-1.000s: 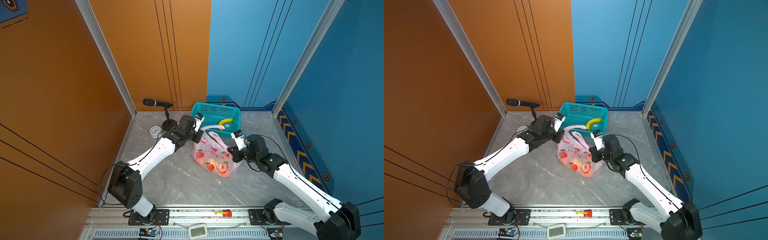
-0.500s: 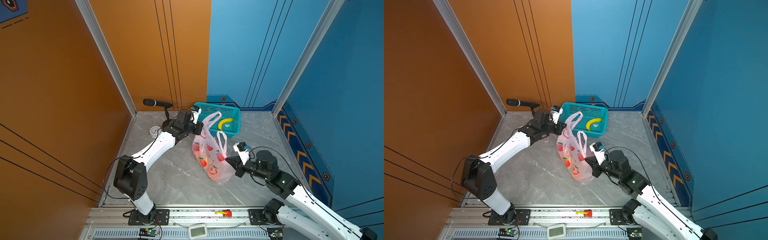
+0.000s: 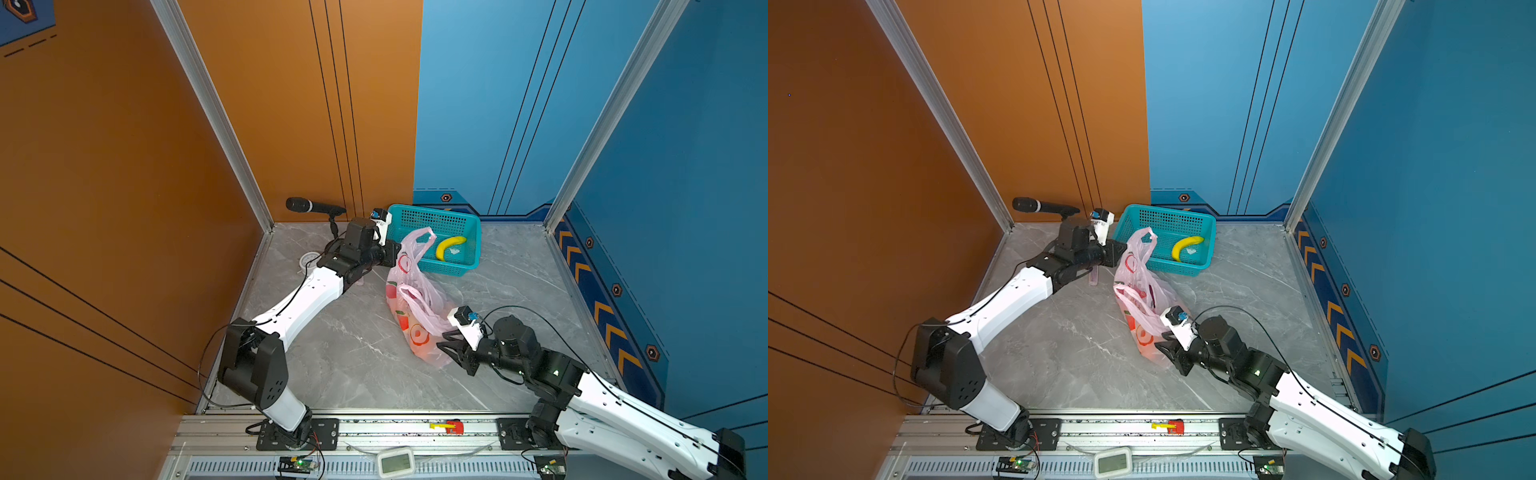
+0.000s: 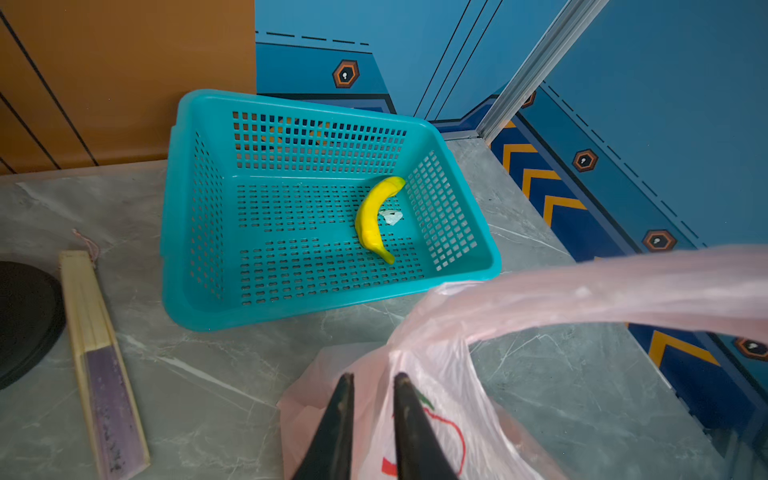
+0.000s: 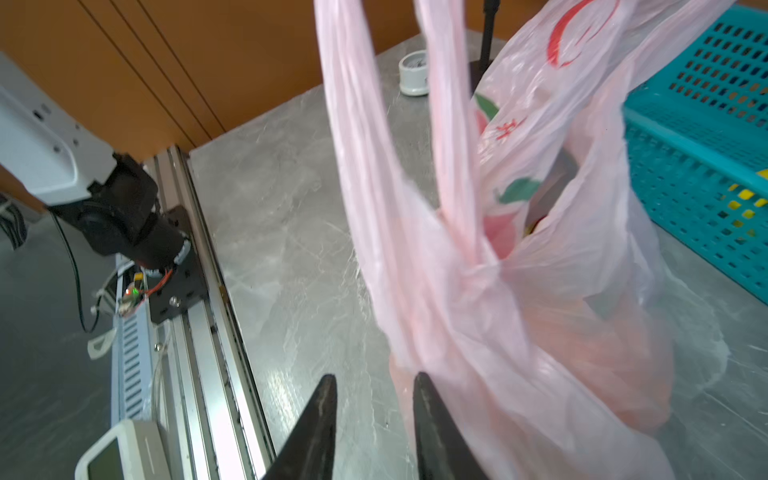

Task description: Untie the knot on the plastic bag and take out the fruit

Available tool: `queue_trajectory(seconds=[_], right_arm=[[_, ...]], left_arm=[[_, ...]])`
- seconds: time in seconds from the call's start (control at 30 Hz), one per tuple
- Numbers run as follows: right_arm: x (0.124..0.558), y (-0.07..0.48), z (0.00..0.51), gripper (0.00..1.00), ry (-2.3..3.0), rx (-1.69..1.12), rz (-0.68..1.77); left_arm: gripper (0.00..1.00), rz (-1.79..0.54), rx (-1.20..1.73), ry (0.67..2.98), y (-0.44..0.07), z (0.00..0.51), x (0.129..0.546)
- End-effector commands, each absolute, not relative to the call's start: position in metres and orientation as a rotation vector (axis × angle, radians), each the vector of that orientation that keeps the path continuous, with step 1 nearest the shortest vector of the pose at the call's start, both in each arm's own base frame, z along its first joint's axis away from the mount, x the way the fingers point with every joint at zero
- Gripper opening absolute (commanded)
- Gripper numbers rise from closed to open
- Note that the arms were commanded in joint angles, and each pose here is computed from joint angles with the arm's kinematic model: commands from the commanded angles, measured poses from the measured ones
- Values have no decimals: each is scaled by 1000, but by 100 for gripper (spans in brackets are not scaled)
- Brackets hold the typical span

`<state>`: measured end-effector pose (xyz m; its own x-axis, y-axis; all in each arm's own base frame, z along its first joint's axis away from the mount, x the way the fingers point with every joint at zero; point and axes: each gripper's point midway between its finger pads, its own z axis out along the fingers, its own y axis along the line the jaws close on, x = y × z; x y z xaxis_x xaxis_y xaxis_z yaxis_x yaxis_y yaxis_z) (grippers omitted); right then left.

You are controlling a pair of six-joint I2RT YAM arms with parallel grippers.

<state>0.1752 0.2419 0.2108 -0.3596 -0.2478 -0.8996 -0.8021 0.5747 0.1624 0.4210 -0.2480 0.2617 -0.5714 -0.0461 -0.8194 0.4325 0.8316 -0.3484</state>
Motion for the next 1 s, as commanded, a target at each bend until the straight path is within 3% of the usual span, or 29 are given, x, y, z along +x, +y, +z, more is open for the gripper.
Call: queue_trajectory(seconds=[0.0, 0.3, 0.53, 0.7, 0.97], right_arm=[[198, 231, 262, 38, 1766, -670, 754], [254, 210, 320, 53, 1763, -283, 816], [303, 204, 280, 58, 2077, -118, 740], [314, 217, 259, 61, 2155, -152, 792], [321, 227, 229, 63, 2245, -193, 790]], left_arm=[[27, -652, 226, 2048, -240, 285, 402], [32, -780, 29, 2089, -241, 294, 364], [38, -876, 23, 2243, -274, 278, 350], [44, -881, 42, 2307, -291, 262, 353], [46, -940, 105, 2377, -316, 242, 354]])
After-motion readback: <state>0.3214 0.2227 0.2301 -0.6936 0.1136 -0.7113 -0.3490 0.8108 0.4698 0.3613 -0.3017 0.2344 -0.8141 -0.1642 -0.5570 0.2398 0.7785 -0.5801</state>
